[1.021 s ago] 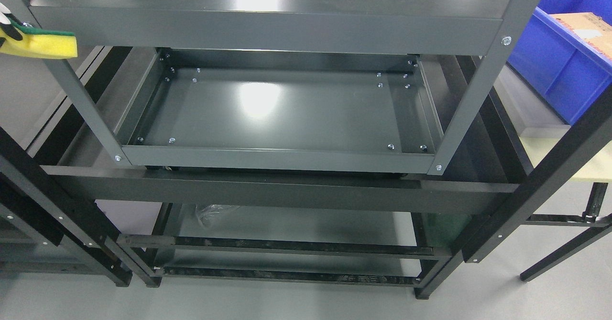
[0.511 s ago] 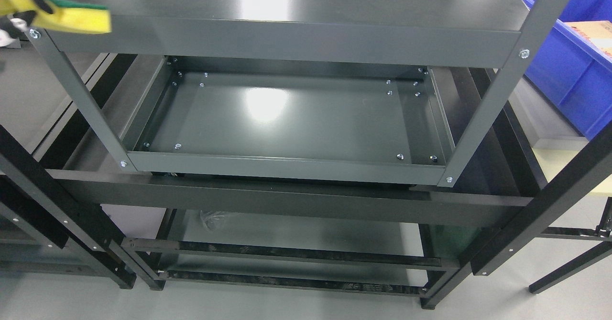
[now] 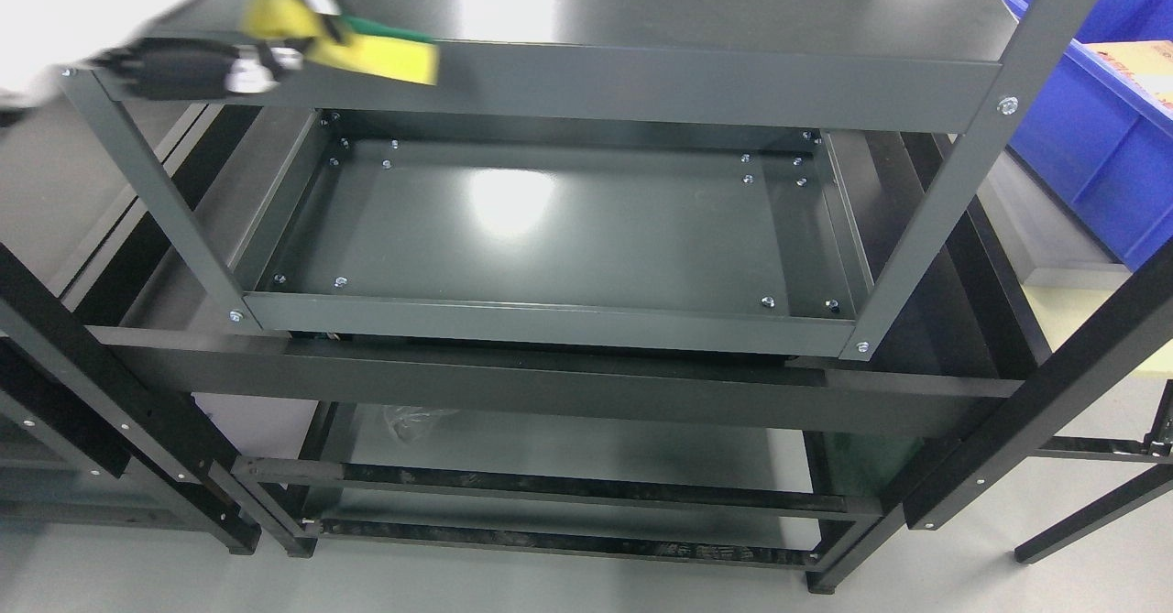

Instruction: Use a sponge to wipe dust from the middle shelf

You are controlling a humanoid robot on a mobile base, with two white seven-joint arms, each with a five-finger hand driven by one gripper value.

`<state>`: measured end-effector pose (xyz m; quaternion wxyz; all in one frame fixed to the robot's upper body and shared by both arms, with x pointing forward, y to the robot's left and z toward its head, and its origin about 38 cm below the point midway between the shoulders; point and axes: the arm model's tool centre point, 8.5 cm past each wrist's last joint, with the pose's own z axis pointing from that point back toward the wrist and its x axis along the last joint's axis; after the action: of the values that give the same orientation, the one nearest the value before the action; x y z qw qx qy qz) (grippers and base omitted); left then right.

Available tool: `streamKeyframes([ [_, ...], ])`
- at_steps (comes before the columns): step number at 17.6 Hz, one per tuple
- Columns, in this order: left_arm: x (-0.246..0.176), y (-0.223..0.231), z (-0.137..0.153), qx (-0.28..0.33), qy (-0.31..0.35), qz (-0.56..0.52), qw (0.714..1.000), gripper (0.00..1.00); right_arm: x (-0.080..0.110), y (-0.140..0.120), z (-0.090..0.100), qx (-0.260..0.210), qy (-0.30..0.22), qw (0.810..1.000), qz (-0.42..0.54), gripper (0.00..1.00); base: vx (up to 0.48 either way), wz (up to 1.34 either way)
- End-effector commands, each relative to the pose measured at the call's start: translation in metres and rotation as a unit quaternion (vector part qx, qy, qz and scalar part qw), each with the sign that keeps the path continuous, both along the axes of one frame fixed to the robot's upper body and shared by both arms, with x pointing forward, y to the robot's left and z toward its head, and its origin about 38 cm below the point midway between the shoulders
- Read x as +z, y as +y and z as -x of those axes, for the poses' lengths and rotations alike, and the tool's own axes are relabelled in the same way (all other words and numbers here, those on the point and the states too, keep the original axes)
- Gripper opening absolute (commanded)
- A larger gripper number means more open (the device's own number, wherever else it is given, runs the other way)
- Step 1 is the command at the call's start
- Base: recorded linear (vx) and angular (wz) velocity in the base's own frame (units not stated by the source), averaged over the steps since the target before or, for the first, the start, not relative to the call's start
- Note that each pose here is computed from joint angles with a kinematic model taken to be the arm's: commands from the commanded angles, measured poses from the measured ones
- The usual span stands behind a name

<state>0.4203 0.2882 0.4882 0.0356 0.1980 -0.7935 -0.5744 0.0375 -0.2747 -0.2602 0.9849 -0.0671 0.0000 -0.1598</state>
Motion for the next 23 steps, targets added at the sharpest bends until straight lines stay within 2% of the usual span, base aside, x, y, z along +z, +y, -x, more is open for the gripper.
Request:
streamKeyframes([
  [1, -0.018, -0.212, -0.004, -0.168, -0.018, -0.025, 0.985, 0.00, 0.001, -0.013, -0.006, 0.000, -0.008, 1.000, 0.011, 1.00, 0.000, 0.00],
  [4, -0.010, -0.268, -0.006, -0.167, -0.032, -0.046, 0.984, 0.00, 0.001, -0.013, -0.006, 0.000, -0.008, 1.000, 0.011, 1.00, 0.000, 0.00],
  [6, -0.007, -0.274, -0.016, -0.138, -0.040, -0.078, 0.987, 0.00, 0.001, -0.013, -0.006, 0.000, -0.008, 1.000, 0.011, 1.00, 0.000, 0.00],
  [9, -0.013, -0.308, -0.007, -0.157, -0.036, -0.095, 0.982, 0.01, 0.001, -0.013, -0.006, 0.001, -0.008, 1.000, 0.011, 1.00, -0.001, -0.01],
  [13, -0.016, -0.318, -0.002, -0.164, -0.031, -0.093, 0.982, 0.01, 0.001, -0.013, -0.006, 0.000, -0.008, 1.000, 0.011, 1.00, -0.005, 0.00],
  [16, -0.020, -0.322, 0.005, -0.206, 0.000, -0.071, 0.976, 0.01, 0.001, -0.013, -0.006, 0.000, -0.008, 1.000, 0.011, 1.00, 0.000, 0.00],
  [19, -0.043, -0.330, 0.013, -0.236, 0.032, -0.075, 0.968, 0.01, 0.001, -0.013, -0.006, 0.000, -0.008, 1.000, 0.011, 1.00, 0.000, 0.00],
  [23, -0.110, -0.348, 0.027, -0.259, 0.082, -0.117, 0.955, 0.00, 0.001, -0.013, -0.006, 0.000, -0.008, 1.000, 0.011, 1.00, 0.000, 0.00],
])
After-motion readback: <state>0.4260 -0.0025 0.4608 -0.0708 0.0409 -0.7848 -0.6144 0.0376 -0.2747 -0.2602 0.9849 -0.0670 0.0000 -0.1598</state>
